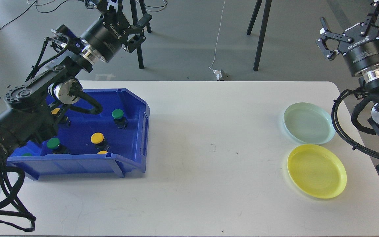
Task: Pass button and place on color plate
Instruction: 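Move the left gripper down into the blue bin toward a button, then grasp a yellow-capped button in the bin with the left gripper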
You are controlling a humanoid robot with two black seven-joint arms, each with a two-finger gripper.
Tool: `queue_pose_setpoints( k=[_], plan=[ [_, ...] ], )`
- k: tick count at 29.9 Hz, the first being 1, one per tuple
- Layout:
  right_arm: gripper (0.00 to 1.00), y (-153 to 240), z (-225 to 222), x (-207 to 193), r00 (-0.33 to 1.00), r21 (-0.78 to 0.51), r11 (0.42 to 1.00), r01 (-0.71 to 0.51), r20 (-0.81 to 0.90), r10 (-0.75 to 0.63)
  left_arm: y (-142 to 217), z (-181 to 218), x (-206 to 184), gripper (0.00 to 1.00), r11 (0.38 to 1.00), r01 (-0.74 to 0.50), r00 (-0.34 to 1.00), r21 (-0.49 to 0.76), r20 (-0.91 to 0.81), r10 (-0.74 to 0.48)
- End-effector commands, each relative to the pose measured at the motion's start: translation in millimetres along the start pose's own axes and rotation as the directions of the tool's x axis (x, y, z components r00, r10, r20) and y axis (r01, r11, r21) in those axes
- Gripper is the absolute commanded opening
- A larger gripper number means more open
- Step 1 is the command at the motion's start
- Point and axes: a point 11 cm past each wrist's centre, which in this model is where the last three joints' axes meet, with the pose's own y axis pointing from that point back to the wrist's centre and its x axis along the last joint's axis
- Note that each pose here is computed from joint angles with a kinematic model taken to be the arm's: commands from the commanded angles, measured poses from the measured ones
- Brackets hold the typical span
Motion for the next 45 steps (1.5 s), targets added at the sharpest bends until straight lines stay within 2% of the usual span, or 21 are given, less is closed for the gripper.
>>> queue_pose_setpoints(
  k=[1,5,8,12,15,18,20,24,27,31,33,36,40,45],
  plan=[
    [0.99,0.9,4.5,-0.1,1.000,0.000,1.000,-0.003,0.012,0.003,3.7,-4.0,1.8,1.00,1.000,-0.008,1.000,0.006,-0.005,0.008],
    [0.99,3.5,4.8,2.3,1.000,0.000,1.000,-0.010,0.012,0.010,-3.1,6.9,0.8,1.00,1.000,-0.003,1.000,-0.020,-0.004,0.003],
    [0.99,3.9,2.1,3.7,1.000,0.004,1.000,-0.013,0.008,0.013,-10.6,30.3,2.9,1.00,0.992,-0.034,0.997,-0.120,-0.070,0.026],
    [0.99,4.4,-1.6,4.9,1.000,0.006,1.000,-0.014,0.001,0.014,-30.1,59.2,-56.3,1.00,0.962,0.123,0.978,-0.244,-0.133,-0.159],
    [0.99,4.5,-2.9,5.2,1.000,0.009,1.000,-0.015,0.000,0.015,-27.0,73.2,-58.7,1.00,0.948,0.128,0.974,-0.290,-0.142,-0.175],
    [0.99,4.8,-3.7,5.6,1.000,0.015,1.000,-0.016,0.001,0.016,-24.7,77.2,-75.4,1.00,0.939,0.190,0.964,-0.287,-0.124,-0.233],
    [0.99,4.9,-3.3,5.6,1.000,0.013,1.000,-0.016,0.000,0.016,-12.1,76.4,-87.7,1.00,0.935,0.289,0.954,-0.204,-0.018,-0.299],
    [0.99,5.5,-2.9,6.0,1.000,0.012,1.000,-0.017,0.001,0.017,21.4,69.9,-103.1,1.00,0.866,0.476,0.800,0.153,0.332,-0.499],
    [0.99,6.3,-3.2,8.4,1.000,0.012,1.000,-0.024,-0.002,0.025,52.8,45.2,-78.5,1.00,0.776,0.414,0.618,0.476,0.479,-0.624],
    [0.99,9.9,-1.3,13.0,0.999,0.009,0.999,-0.039,-0.003,0.039,95.1,24.3,-34.4,1.00,0.610,0.225,0.308,0.760,0.539,-0.784],
    [0.99,15.5,3.0,16.8,0.999,0.002,0.999,-0.052,0.003,0.052,113.1,14.9,-6.3,1.00,0.535,0.114,0.205,0.837,0.507,-0.837],
    [0.99,18.3,3.6,19.1,0.998,0.001,0.998,-0.058,0.002,0.058,134.3,4.6,22.5,0.99,0.451,0.005,0.143,0.893,0.445,-0.884],
    [0.99,21.2,4.4,22.4,0.998,-0.004,0.998,-0.068,0.000,0.068,161.6,-7.8,54.4,0.99,0.366,-0.094,0.162,0.926,0.377,-0.912],
    [0.99,24.5,3.7,29.3,0.996,-0.003,0.996,-0.089,-0.008,0.089,169.3,-44.0,65.5,0.99,0.297,-0.121,0.183,0.947,0.316,-0.931]
  ],
)
